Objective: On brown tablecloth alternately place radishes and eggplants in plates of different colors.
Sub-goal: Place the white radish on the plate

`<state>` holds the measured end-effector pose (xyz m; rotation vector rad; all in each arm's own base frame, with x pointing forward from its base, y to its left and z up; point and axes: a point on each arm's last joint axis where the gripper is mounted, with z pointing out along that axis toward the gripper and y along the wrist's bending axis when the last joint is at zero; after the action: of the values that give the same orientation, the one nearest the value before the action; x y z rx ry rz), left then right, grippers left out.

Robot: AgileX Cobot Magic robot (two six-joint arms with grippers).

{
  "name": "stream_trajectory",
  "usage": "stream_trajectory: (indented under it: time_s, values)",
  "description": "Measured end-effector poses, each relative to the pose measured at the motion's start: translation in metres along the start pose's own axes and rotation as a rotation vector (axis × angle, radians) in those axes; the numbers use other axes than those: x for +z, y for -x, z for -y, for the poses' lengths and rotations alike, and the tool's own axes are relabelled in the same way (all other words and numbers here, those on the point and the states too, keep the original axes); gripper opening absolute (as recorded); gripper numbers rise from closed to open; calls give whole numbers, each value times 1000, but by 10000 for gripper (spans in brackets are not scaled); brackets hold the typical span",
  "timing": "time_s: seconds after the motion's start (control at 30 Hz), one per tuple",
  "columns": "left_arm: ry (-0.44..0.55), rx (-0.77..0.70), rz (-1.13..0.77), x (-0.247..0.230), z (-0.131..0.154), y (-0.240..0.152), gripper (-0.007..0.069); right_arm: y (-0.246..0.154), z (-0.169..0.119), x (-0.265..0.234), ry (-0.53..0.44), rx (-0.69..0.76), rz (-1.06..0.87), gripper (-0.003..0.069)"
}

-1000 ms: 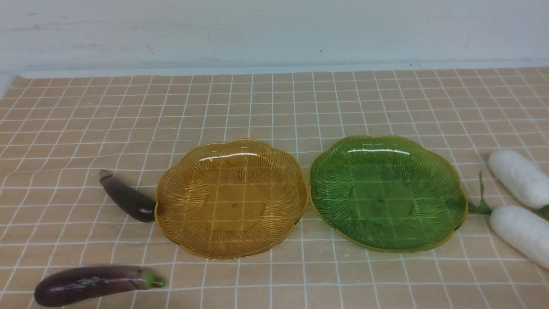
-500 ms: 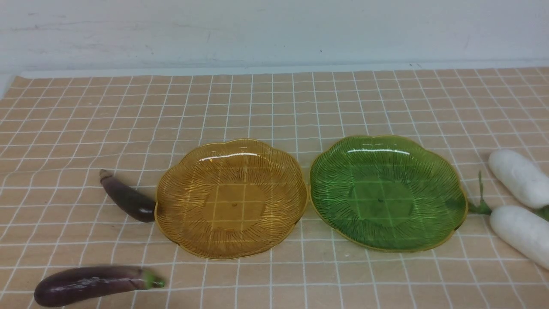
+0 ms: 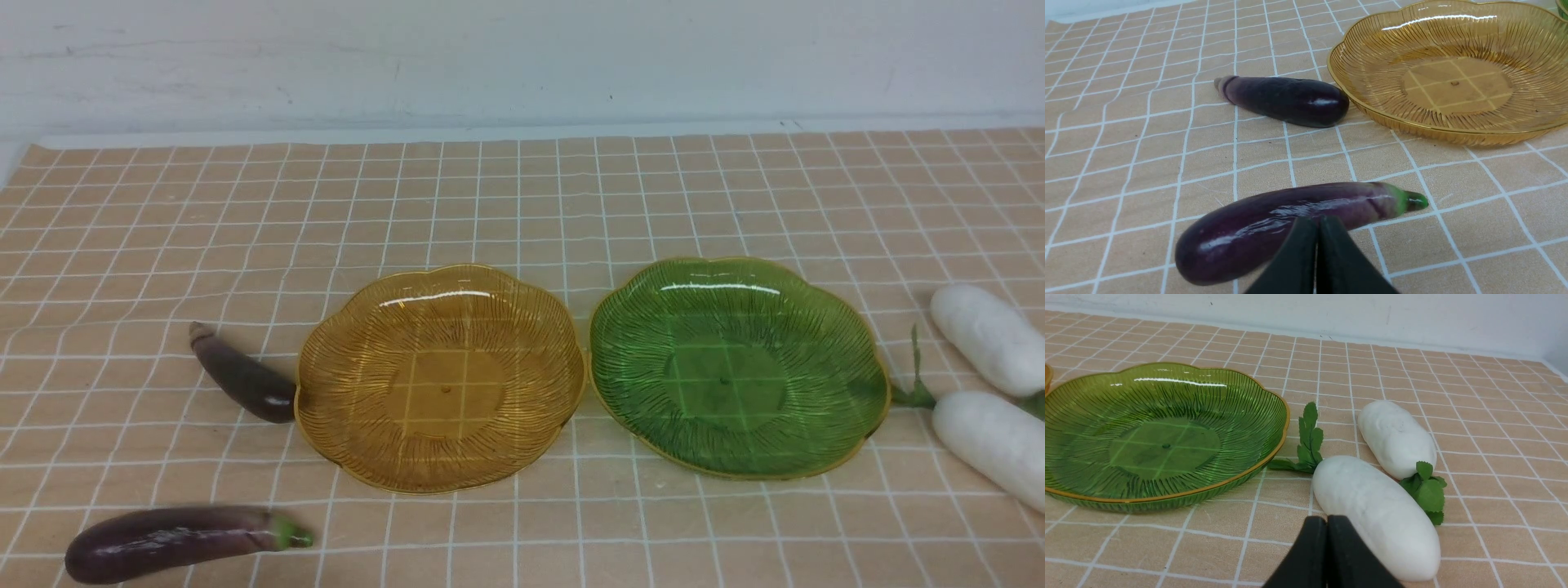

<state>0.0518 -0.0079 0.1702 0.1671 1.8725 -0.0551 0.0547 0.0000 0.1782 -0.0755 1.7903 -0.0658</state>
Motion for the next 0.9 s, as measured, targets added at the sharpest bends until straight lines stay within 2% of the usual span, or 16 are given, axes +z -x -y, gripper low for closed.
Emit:
stream_trajectory:
  time_s: [0.7,0.77,0.83,0.87,0.9]
  values:
    - [-1,-19,2,0,0,0,-10,1,0,0,2,15,7,-17]
    - [-28,-138,5,0,2,1,-10,2,-1,0,16,96,21,-17]
    - [-73,-348,6,0,6,2,-10,4,-4,0,51,307,42,-17]
    - [-97,-448,6,0,8,2,-10,6,-6,0,78,475,50,-17]
    - [-109,-488,6,-1,9,3,-10,7,-7,0,89,527,52,-17]
